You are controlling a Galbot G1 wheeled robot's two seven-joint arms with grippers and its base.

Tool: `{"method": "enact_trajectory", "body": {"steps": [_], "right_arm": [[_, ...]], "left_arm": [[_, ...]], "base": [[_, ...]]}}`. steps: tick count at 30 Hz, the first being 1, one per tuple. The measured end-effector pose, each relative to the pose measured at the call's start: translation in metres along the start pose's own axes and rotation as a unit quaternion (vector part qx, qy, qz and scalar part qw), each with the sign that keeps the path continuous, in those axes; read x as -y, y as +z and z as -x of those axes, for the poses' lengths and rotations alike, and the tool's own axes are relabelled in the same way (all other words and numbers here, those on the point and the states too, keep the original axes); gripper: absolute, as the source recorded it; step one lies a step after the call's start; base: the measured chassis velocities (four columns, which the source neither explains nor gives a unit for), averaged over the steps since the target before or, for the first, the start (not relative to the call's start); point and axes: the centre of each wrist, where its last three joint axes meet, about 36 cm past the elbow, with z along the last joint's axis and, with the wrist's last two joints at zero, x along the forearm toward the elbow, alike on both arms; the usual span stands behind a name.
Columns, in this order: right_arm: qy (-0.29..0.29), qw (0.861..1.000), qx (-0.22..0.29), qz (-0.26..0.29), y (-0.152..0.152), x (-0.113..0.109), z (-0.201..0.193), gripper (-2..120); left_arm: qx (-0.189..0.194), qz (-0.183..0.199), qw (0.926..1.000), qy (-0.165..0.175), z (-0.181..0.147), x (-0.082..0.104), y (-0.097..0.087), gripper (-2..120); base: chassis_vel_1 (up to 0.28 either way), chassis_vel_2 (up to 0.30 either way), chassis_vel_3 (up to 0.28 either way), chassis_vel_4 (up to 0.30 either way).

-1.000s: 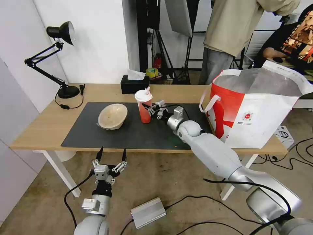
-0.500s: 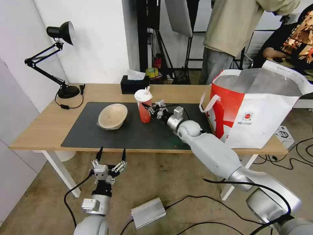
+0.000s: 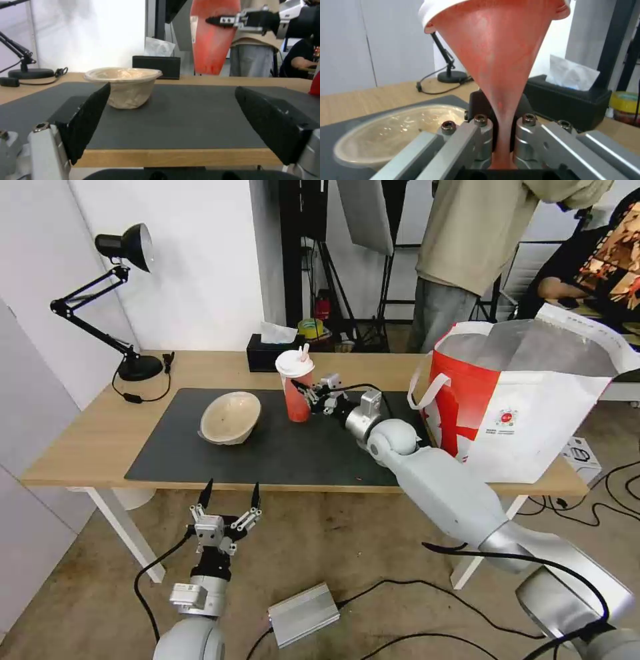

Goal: Pick up the trash from the table and place it into the takeout bag.

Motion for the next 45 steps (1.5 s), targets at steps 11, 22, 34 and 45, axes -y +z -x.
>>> {"method": "enact_trajectory", "body": {"steps": [11, 22, 34, 45], "right_arm": [[-0.017, 0.999, 0.024, -0.019, -0.041, -0.01, -0.021, 4], [-0.024, 0.998, 0.045, -0.042, -0.087, -0.007, -0.066, 3], [-0.008, 0.995, 0.07, -0.065, -0.133, 0.001, -0.111, 3], [0.016, 0.992, 0.097, -0.081, -0.168, 0.008, -0.154, 3]], "left_arm": [[-0.003, 0.005, 1.0, 0.005, 0.003, -0.004, 0.005, 100], [-0.011, 0.007, 0.9996, 0.023, 0.005, 0.0, 0.01, 100], [-0.023, 0.011, 0.9989, 0.038, 0.002, 0.007, 0.018, 100], [-0.028, 0.014, 0.9983, 0.049, -0.002, 0.016, 0.02, 100]], "base": [[0.0, 0.0, 0.0, 0.0], [0.0, 0.0, 0.0, 0.0], [0.0, 0.0, 0.0, 0.0], [0.0, 0.0, 0.0, 0.0]]}}
